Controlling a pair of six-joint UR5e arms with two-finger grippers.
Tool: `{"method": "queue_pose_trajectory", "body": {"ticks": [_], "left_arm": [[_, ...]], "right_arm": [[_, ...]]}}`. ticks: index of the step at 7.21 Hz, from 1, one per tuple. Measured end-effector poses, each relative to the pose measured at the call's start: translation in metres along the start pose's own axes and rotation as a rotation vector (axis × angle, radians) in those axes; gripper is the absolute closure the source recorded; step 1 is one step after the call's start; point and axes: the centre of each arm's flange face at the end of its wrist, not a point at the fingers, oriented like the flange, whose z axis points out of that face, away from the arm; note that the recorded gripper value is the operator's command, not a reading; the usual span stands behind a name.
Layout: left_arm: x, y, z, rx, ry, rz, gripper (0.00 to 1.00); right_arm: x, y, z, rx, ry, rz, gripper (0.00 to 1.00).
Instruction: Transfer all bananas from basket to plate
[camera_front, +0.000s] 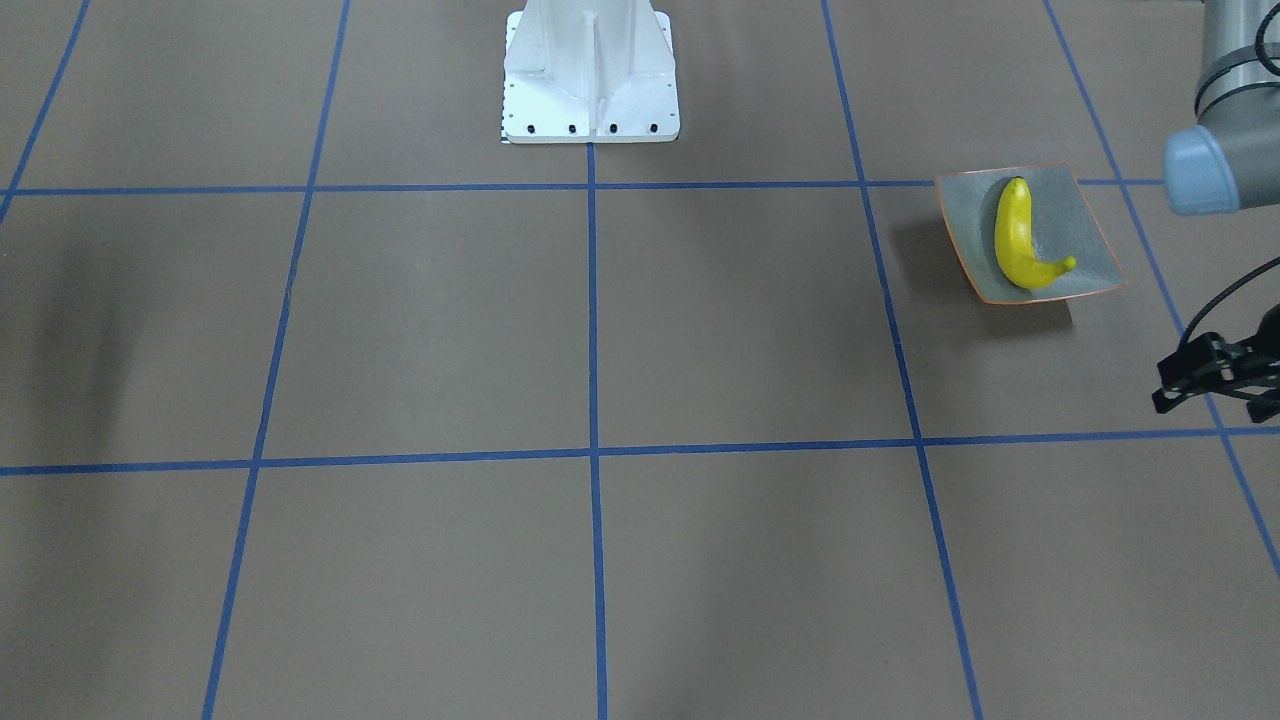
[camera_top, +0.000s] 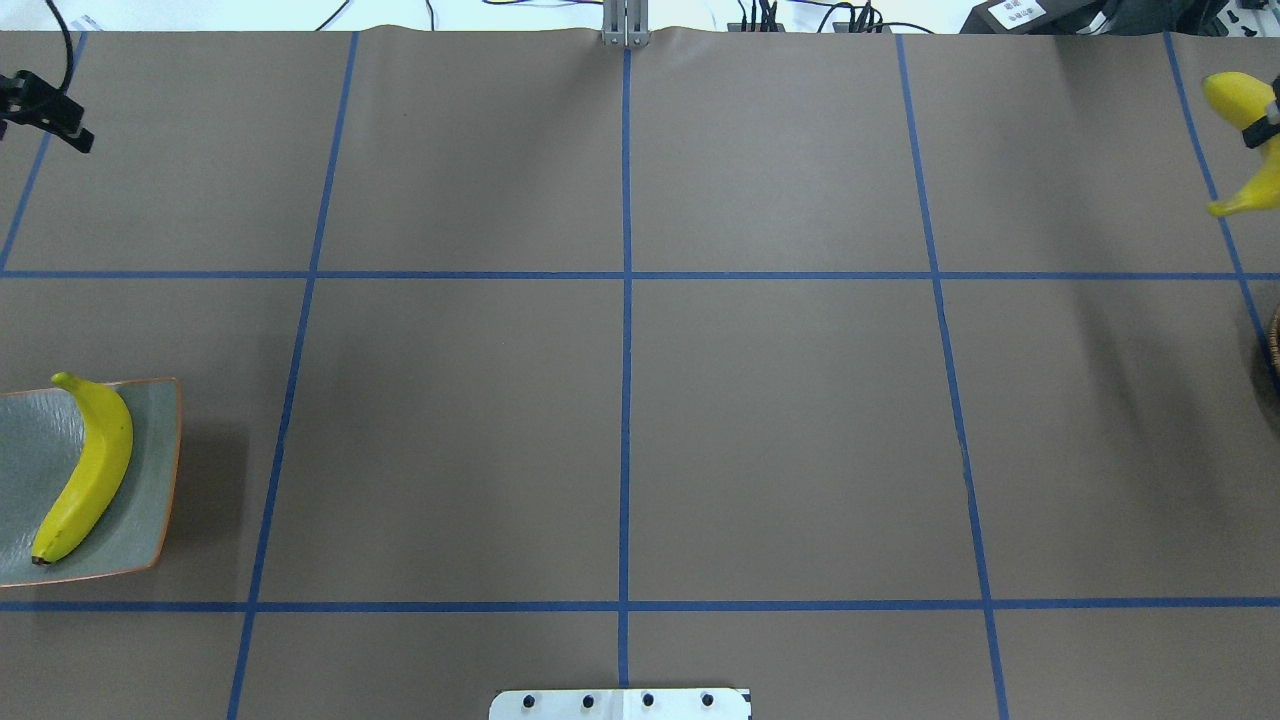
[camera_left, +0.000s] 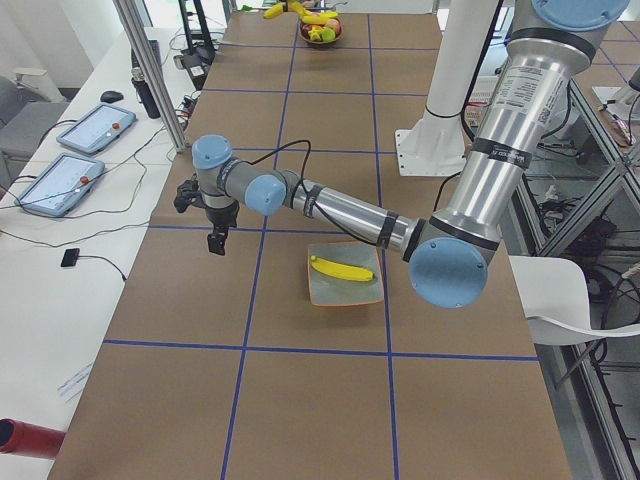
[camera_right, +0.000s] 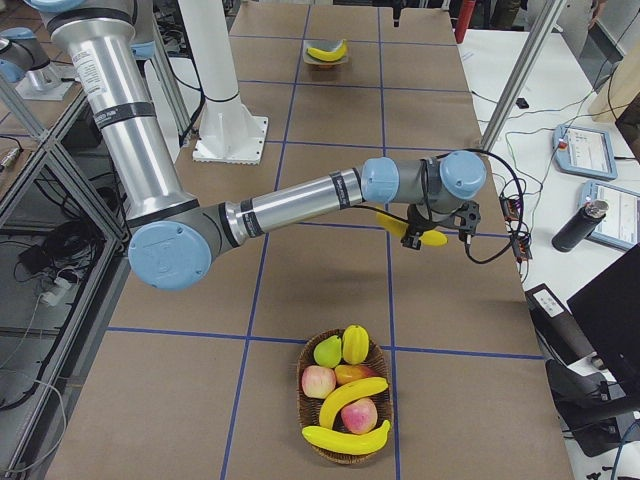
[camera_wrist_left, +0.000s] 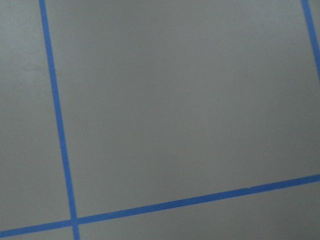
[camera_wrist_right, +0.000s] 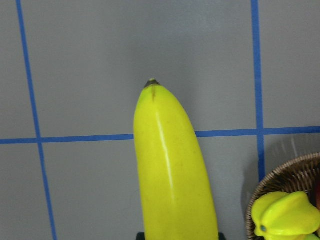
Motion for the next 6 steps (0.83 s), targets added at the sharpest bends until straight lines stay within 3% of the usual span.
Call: {"method": "queue_pose_trajectory", "body": {"ticks": [3, 6], "left_arm": [[0.130, -0.010, 0.031, 0.093, 0.211, -0.139, 0.00], [0.206, -0.002, 0.036, 0.161, 0.421, -0.222, 0.00]], "right_arm": [[-0.092, 0.017, 0.046, 0.045, -0.087, 0.114, 1.00], [-0.142, 0.022, 0.038, 0.091, -0.145, 0.138, 1.00]]}}
